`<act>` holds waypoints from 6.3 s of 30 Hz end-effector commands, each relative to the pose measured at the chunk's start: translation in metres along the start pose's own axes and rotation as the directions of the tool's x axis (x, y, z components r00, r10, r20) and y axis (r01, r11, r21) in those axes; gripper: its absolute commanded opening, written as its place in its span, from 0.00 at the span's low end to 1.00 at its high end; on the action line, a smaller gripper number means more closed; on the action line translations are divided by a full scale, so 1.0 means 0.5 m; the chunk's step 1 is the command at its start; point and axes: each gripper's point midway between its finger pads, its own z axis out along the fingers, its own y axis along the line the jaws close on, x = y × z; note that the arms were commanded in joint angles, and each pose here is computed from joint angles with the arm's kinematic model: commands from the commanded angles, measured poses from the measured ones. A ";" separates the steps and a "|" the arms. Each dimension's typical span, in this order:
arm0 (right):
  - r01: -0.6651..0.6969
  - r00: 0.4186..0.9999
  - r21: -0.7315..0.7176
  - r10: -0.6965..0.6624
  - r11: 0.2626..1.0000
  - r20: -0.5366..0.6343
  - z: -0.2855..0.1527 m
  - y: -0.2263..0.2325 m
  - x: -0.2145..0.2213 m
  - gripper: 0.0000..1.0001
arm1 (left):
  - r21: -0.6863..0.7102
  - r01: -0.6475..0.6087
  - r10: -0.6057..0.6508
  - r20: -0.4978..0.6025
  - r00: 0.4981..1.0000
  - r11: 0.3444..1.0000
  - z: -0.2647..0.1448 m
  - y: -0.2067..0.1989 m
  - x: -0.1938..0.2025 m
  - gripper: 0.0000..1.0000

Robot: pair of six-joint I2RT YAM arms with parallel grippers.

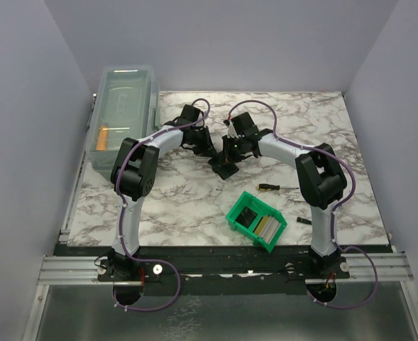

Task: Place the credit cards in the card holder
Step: Close the card holder at the center of the board, then move the card holder to the center of the board.

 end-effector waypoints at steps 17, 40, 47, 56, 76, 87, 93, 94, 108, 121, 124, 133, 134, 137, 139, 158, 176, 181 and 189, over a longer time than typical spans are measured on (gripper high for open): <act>-0.051 0.999 0.091 0.051 0.995 0.009 -0.010 -0.057 0.012 0.00 | -0.083 0.017 -0.024 -0.078 0.997 0.996 0.008 0.052 0.046 0.00; -0.047 0.993 0.204 0.069 0.978 -0.099 0.022 -0.168 0.197 0.00 | -0.078 0.012 -0.019 -0.085 0.996 0.997 0.006 0.051 0.048 0.00; -0.074 0.995 0.299 0.092 0.951 -0.049 -0.001 -0.212 0.246 0.00 | -0.076 0.011 -0.017 -0.088 0.996 0.997 0.007 0.050 0.049 0.00; -0.100 0.994 0.190 0.104 0.977 -0.013 0.015 -0.145 0.122 0.00 | -0.060 0.003 -0.009 -0.093 0.996 0.998 0.004 0.039 0.048 0.00; 0.029 0.948 0.620 0.174 0.784 -0.265 0.051 -0.207 0.149 0.00 | -0.040 -0.007 0.003 -0.120 0.993 0.999 0.009 0.022 0.060 0.00; -0.096 0.941 0.429 0.223 0.898 -0.256 0.111 -0.130 0.176 0.00 | 0.044 0.015 -0.011 -0.103 0.995 0.999 -0.041 -0.024 0.042 0.14; -0.119 0.942 0.395 0.230 0.911 -0.245 0.105 -0.143 0.162 0.00 | 0.144 0.041 -0.025 -0.114 0.993 0.989 -0.104 -0.075 0.055 0.08; -0.125 0.941 0.390 0.233 0.912 -0.245 0.106 -0.143 0.162 0.00 | 0.160 0.049 -0.031 -0.118 0.993 0.986 -0.110 -0.081 0.060 0.05; -0.127 0.941 0.372 0.230 0.920 -0.249 0.106 -0.142 0.162 0.00 | 0.220 0.081 -0.053 -0.129 0.990 0.972 -0.049 -0.100 0.068 0.00; -0.124 0.942 0.369 0.226 0.921 -0.249 0.102 -0.144 0.162 0.00 | 0.106 0.093 -0.084 -0.088 0.993 0.990 0.008 -0.033 0.055 0.00; -0.122 0.942 0.369 0.225 0.921 -0.250 0.102 -0.144 0.162 0.00 | 0.067 0.111 -0.106 -0.078 0.991 0.992 0.024 -0.012 0.054 0.00; -0.074 0.949 0.376 0.181 0.924 -0.258 0.099 -0.152 0.163 0.00 | -0.183 0.297 -0.312 -0.058 0.948 0.937 0.063 0.114 0.079 0.00; -0.059 0.953 0.377 0.165 0.924 -0.255 0.097 -0.152 0.160 0.00 | -0.234 0.305 -0.326 -0.056 0.944 0.923 0.064 0.134 0.086 0.00; -0.024 0.960 0.389 0.129 0.921 -0.248 0.091 -0.148 0.149 0.00 | -0.354 0.316 -0.349 -0.030 0.937 0.880 0.065 0.184 0.100 0.00; -0.011 0.962 0.376 0.113 0.926 -0.248 0.091 -0.142 0.143 0.00 | -0.418 0.320 -0.357 -0.011 0.934 0.850 0.064 0.214 0.108 0.00; -0.009 1.000 0.075 0.009 0.997 0.005 -0.074 -0.028 -0.057 0.52 | -0.049 0.021 -0.016 0.103 0.995 0.999 -0.154 -0.102 -0.052 0.36; 0.410 0.912 0.040 -0.410 0.911 -0.009 0.012 -0.035 -0.025 1.00 | 0.229 -0.365 0.288 0.308 0.907 0.903 -0.506 -0.295 0.100 0.73; 0.449 0.894 0.129 -0.444 0.884 -0.068 0.059 -0.039 -0.005 1.00 | 0.243 -0.397 0.305 0.341 0.889 0.885 -0.545 -0.306 0.124 0.74; 0.183 0.973 0.577 -0.230 0.796 0.008 -0.009 -0.176 -0.027 0.57 | 0.235 -0.409 0.311 0.361 0.879 0.882 -0.573 -0.311 0.138 0.75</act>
